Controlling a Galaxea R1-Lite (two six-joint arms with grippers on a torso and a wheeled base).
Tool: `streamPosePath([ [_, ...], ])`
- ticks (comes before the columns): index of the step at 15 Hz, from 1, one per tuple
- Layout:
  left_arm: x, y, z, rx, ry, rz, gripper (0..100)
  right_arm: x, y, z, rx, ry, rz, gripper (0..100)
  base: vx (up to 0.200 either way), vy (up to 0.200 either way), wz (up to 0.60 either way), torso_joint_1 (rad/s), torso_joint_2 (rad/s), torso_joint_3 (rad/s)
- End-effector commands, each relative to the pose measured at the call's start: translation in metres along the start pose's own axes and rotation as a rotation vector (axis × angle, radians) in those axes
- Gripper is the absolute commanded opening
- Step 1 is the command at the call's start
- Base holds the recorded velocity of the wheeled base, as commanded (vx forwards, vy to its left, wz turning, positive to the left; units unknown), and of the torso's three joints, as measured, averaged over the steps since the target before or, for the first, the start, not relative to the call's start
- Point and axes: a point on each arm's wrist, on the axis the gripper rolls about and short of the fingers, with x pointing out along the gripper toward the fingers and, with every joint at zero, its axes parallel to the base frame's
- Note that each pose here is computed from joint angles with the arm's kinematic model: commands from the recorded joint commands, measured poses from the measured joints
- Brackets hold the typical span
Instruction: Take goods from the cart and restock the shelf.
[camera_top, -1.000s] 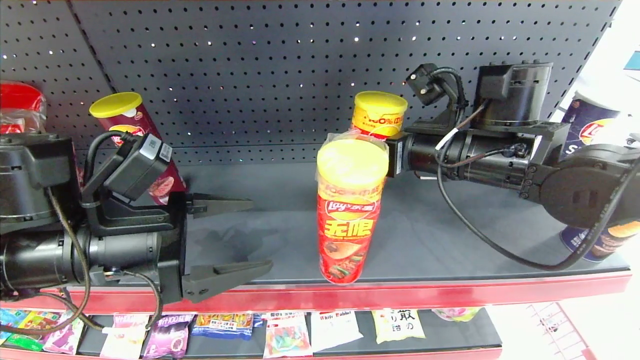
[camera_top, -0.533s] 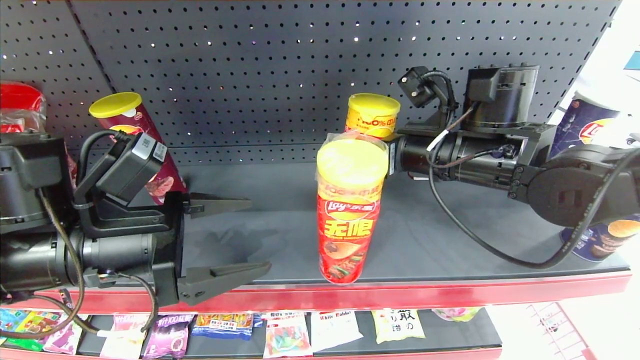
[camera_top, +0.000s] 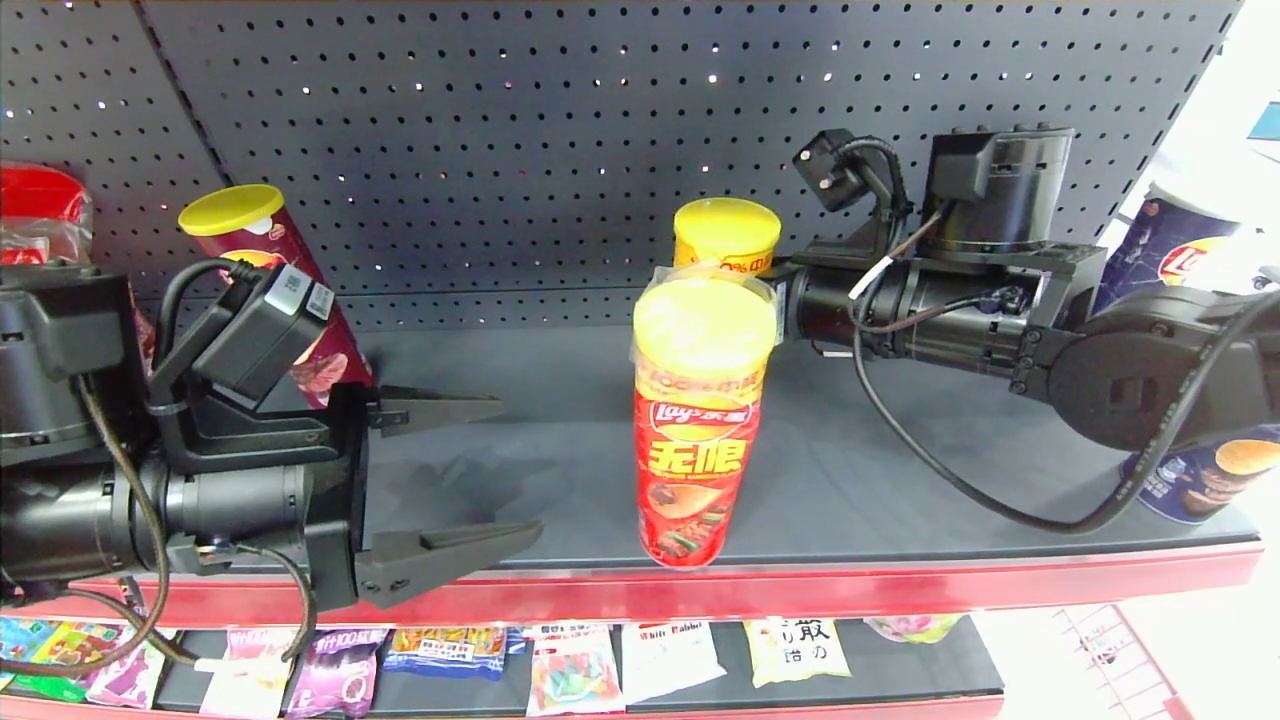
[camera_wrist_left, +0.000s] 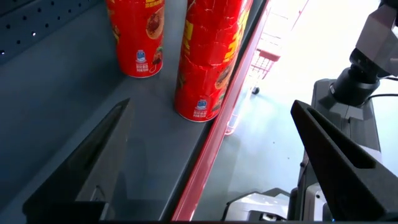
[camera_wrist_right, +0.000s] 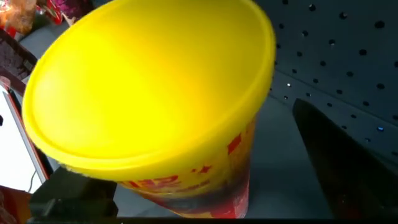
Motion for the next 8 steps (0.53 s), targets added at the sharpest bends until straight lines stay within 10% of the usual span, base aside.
streamPosePath([
  [1, 0.001, 0.001, 0.000, -0.002, 0.002, 0.000, 100, -0.006, 0.001, 0.007, -0.005, -0.020, -0.004, 100, 0.000, 0.000, 0.00, 0.000, 0.00, 0.000],
  [8, 0.002, 0.002, 0.000, -0.001, 0.003, 0.010, 100, -0.065, 0.006, 0.018, -0.011, -0.057, -0.038, 100, 0.000, 0.000, 0.00, 0.000, 0.00, 0.000],
])
